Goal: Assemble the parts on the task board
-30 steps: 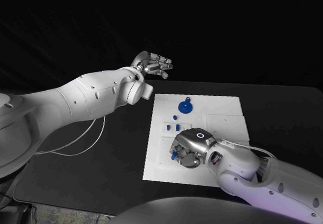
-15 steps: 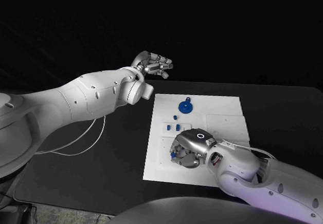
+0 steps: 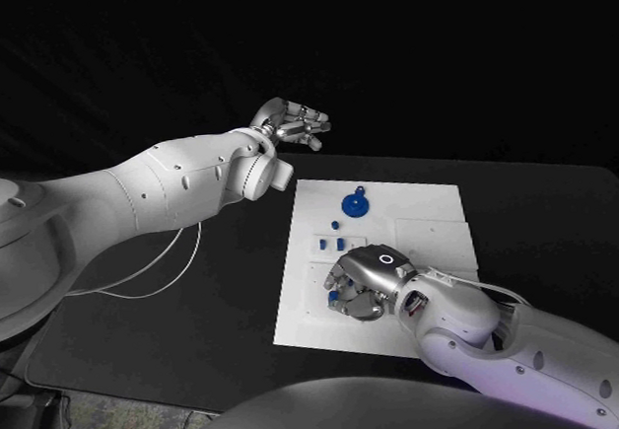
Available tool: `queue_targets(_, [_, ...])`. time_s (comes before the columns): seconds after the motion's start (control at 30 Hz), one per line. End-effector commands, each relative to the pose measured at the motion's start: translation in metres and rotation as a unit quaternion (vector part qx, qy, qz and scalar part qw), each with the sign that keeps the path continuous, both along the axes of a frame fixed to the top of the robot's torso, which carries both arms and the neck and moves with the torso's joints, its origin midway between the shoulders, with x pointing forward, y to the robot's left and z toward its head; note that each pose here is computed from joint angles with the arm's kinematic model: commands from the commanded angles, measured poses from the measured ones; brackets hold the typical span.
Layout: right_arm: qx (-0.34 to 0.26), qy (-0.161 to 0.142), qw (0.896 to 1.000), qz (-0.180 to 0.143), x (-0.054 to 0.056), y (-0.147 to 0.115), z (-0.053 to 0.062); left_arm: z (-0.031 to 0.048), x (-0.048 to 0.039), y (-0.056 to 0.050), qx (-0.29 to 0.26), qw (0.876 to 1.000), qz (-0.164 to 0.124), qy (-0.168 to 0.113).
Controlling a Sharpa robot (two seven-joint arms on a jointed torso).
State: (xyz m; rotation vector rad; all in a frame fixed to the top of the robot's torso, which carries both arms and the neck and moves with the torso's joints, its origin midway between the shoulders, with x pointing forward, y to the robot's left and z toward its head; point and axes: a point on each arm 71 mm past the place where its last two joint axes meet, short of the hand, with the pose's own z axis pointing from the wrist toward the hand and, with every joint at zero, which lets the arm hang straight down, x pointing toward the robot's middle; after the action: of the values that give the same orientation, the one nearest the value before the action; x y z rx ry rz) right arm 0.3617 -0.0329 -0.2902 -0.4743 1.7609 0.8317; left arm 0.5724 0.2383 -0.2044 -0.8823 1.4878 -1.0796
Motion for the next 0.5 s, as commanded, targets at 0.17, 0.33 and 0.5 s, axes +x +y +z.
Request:
queue_targets(0.17, [0.014,-0.006,1.0,-0.004,-0.0005,-0.0001,0.0023,0.0005,-0.0002,-0.0012,-0.005,1.0,-0.004,0.001])
queue_targets(0.33, [0.015,-0.006,1.0,-0.005,-0.0005,-0.0005,0.0026,0.0004,-0.0002,0.0003,-0.004,1.0,-0.002,0.002])
queue_targets(0.5, [0.016,-0.005,1.0,-0.006,-0.0006,-0.0012,0.0027,0.0003,-0.0002,0.0008,-0.003,1.0,-0.001,0.003])
